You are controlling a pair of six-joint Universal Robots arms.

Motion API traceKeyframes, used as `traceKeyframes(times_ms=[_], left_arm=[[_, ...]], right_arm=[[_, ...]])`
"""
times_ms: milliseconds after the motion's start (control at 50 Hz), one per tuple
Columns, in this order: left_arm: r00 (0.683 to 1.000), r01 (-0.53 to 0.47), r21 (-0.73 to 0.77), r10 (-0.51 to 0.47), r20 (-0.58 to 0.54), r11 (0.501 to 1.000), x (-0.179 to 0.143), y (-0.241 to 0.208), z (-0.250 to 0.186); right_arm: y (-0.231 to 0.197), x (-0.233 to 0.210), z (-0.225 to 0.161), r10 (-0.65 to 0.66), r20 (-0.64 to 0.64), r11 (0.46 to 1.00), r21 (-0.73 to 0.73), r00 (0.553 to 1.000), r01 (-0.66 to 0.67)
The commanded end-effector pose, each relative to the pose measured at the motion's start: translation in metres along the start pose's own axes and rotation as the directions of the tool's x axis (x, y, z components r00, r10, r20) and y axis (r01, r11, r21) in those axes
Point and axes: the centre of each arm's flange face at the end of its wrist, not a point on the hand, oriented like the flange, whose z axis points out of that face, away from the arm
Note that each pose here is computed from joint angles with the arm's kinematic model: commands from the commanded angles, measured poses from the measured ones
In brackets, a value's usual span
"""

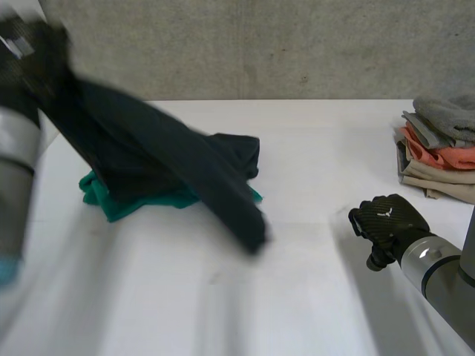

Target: Fold the laundry.

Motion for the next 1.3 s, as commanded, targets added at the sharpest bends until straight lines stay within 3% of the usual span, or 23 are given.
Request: traceKeyframes(times_ms=[20,100,160,180,240,260,300,320,340,360,400,460,500,520,580,600,640,700,820,920,1000,1200,1300], left_arm=[[0.998,0.001,0.286,-0.017,0.055,0.958,-0.027,-0.053,0.069],[0.985,0.163,0.418,-0.126,-0.117,0.894,0.022,-0.095,0.075],[0.955,0.238,0.394,-0.139,-0.264,0.888,0.065,-0.093,0.068],[0.917,0.282,0.351,-0.142,-0.374,0.893,0.094,-0.086,0.06],[0.829,0.333,0.268,-0.145,-0.541,0.904,0.136,-0.072,0.042],[0.757,0.353,0.196,-0.156,-0.635,0.915,0.163,-0.059,0.027],[0.676,0.349,0.114,-0.166,-0.718,0.93,0.19,-0.042,0.008],[0.593,0.329,0.025,-0.186,-0.784,0.944,0.214,-0.027,-0.014],[0.566,0.31,-0.011,-0.193,-0.802,0.951,0.223,-0.018,-0.022],[0.512,0.262,-0.073,-0.203,-0.834,0.962,0.238,-0.005,-0.041],[0.489,0.219,-0.101,-0.198,-0.849,0.971,0.246,0.004,-0.052],[0.512,0.141,-0.091,-0.152,-0.845,0.986,0.244,0.006,-0.059],[0.554,0.105,-0.078,-0.124,-0.823,0.991,0.236,0.004,-0.055],[0.598,0.074,-0.072,-0.102,-0.795,0.995,0.225,-0.001,-0.052],[0.659,0.029,-0.089,-0.086,-0.747,0.996,0.205,-0.009,-0.052],[0.7,-0.006,-0.111,-0.075,-0.71,0.994,0.19,-0.012,-0.055],[0.747,-0.059,-0.175,-0.073,-0.661,0.983,0.17,-0.01,-0.066],[0.784,-0.151,-0.271,-0.052,-0.619,0.951,0.148,0.001,-0.092],[0.794,-0.284,-0.378,-0.005,-0.608,0.881,0.121,0.022,-0.142],[0.764,-0.367,-0.468,-0.027,-0.645,0.804,0.109,0.054,-0.174],[0.761,-0.371,-0.514,-0.065,-0.646,0.773,0.107,0.071,-0.179],[0.756,-0.338,-0.5,-0.086,-0.649,0.797,0.117,0.09,-0.167],[0.708,-0.429,-0.472,-0.037,-0.705,0.77,0.132,0.112,-0.17]], right_arm=[[-0.001,0.005,0.002,0.01,-0.01,1.0,0.002,1.0,-0.01],[-0.001,0.016,0.005,0.028,-0.041,1.0,0.002,0.999,-0.028],[-0.001,0.022,0.007,0.039,-0.058,0.999,0.001,0.998,-0.039],[0.0,0.027,0.009,0.051,-0.071,0.999,-0.002,0.996,-0.051],[0.001,0.033,0.011,0.068,-0.09,0.998,-0.005,0.994,-0.068],[0.002,0.037,0.012,0.082,-0.101,0.997,-0.007,0.992,-0.083],[0.002,0.041,0.013,0.094,-0.109,0.995,-0.008,0.99,-0.095],[0.004,0.044,0.014,0.104,-0.115,0.994,-0.011,0.988,-0.106],[0.004,0.045,0.014,0.106,-0.116,0.994,-0.013,0.988,-0.108],[0.005,0.046,0.015,0.107,-0.114,0.994,-0.011,0.988,-0.109],[0.005,0.048,0.016,0.112,-0.113,0.994,-0.006,0.987,-0.114],[0.004,0.048,0.016,0.114,-0.101,0.993,0.004,0.988,-0.114],[0.003,0.049,0.016,0.118,-0.095,0.993,0.012,0.988,-0.117],[0.002,0.049,0.016,0.116,-0.083,0.993,0.023,0.99,-0.115],[-0.001,0.046,0.015,0.113,-0.049,0.993,0.043,0.992,-0.111],[-0.005,0.043,0.014,0.11,-0.016,0.992,0.065,0.994,-0.109],[-0.011,0.039,0.012,0.09,0.039,0.989,0.11,0.995,-0.094],[-0.021,0.027,0.008,0.029,0.15,0.981,0.187,0.988,-0.057],[-0.018,0.007,0.013,-0.083,0.289,0.972,0.234,0.954,0.014],[-0.009,-0.008,0.024,-0.195,0.316,0.965,0.233,0.929,0.123],[-0.002,-0.016,0.039,-0.253,0.309,0.951,0.252,0.917,0.178],[0.004,-0.029,0.067,-0.301,0.244,0.928,0.298,0.922,0.224],[0.004,-0.035,0.076,-0.311,0.194,0.921,0.305,0.93,0.244]])
